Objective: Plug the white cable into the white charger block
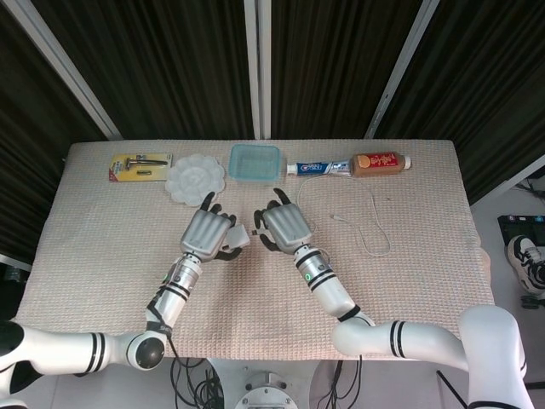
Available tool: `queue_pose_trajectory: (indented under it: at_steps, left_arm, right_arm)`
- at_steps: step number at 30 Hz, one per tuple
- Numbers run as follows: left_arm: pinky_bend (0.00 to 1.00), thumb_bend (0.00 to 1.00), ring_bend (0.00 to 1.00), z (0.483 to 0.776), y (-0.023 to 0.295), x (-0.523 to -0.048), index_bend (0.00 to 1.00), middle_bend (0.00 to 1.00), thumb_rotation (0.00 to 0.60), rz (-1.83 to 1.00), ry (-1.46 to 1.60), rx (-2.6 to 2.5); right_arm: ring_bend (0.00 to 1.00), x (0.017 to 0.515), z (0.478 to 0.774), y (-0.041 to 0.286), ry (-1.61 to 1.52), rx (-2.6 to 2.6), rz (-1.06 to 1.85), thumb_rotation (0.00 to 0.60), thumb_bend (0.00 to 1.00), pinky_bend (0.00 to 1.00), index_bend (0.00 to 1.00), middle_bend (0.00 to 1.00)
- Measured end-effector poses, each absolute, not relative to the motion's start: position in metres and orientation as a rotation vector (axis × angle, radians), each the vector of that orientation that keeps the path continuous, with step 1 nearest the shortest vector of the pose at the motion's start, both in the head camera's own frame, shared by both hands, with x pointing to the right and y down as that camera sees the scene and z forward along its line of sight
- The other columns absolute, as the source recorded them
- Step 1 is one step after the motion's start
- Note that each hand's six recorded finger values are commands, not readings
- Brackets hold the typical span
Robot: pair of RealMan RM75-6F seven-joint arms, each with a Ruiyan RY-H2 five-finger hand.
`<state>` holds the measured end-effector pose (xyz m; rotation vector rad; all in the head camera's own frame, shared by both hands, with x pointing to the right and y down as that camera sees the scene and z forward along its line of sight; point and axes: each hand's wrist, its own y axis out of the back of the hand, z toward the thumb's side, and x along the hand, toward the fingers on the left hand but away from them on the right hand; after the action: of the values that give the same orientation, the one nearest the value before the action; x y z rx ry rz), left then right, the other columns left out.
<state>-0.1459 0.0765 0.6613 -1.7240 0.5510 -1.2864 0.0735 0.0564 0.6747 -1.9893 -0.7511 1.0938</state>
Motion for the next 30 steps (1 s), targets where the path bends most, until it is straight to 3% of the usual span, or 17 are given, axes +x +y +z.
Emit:
queue_pose_trajectory:
  at_steps: [30]
  left_arm:
    - [0.06, 0.25, 0.23, 0.658, 0.074, -0.135, 0.45, 0.49, 0.371, -1.282, 0.564, -1.679]
  right_arm:
    - [0.3, 0.057, 0.683, 0.059, -0.791, -2.071, 1.115, 0.6, 0.33, 0.07, 0.64, 0.55]
